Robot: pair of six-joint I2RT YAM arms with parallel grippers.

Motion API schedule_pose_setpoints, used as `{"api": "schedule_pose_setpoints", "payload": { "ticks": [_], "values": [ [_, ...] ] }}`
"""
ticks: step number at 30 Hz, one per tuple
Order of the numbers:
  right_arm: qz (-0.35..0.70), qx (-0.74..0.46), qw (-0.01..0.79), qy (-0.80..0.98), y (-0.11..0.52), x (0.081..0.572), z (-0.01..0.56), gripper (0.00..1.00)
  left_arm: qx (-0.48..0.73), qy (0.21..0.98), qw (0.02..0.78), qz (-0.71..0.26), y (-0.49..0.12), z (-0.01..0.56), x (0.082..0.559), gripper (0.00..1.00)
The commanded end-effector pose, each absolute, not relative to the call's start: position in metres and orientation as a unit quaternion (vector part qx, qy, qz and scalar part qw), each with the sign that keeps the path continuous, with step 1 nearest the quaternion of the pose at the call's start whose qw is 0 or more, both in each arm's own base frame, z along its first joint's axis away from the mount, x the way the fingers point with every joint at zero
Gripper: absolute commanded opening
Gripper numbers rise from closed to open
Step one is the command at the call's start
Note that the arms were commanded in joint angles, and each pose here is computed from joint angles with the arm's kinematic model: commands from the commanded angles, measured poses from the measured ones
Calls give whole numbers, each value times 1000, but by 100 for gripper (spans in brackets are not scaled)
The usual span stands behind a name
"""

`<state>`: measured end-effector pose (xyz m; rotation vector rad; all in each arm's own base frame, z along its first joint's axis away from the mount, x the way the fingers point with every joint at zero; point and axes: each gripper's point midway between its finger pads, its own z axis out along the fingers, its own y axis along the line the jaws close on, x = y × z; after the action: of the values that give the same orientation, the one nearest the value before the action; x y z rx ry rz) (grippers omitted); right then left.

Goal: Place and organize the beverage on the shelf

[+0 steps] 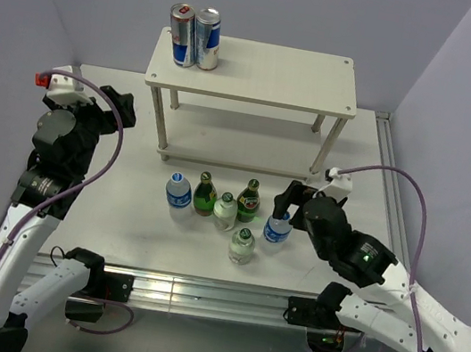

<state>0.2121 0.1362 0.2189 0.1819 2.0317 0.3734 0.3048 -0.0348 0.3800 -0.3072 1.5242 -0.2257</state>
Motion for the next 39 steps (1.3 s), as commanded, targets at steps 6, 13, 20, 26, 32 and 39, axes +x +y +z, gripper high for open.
{"api": "schedule_pose_setpoints", "payload": {
  "ticks": [6,13,20,26,32,39],
  "values": [
    [136,85,490,857,152,179,197,100,-142,691,704,-84,-30,376,309,99],
    [107,100,470,871,156,165,159,100,-141,692,703,-83,-30,375,310,99],
    [109,136,479,860,152,169,133,100,-141,692,703,-85,-31,375,310,99],
    [96,143,507,844,153,179,115,100,-141,691,704,-85,-31,375,309,99],
    [70,162,546,819,153,192,123,93,-143,690,704,-83,-30,376,309,99],
    [29,155,569,807,153,200,124,50,-144,688,707,-83,-29,378,307,99]
  ]
}}
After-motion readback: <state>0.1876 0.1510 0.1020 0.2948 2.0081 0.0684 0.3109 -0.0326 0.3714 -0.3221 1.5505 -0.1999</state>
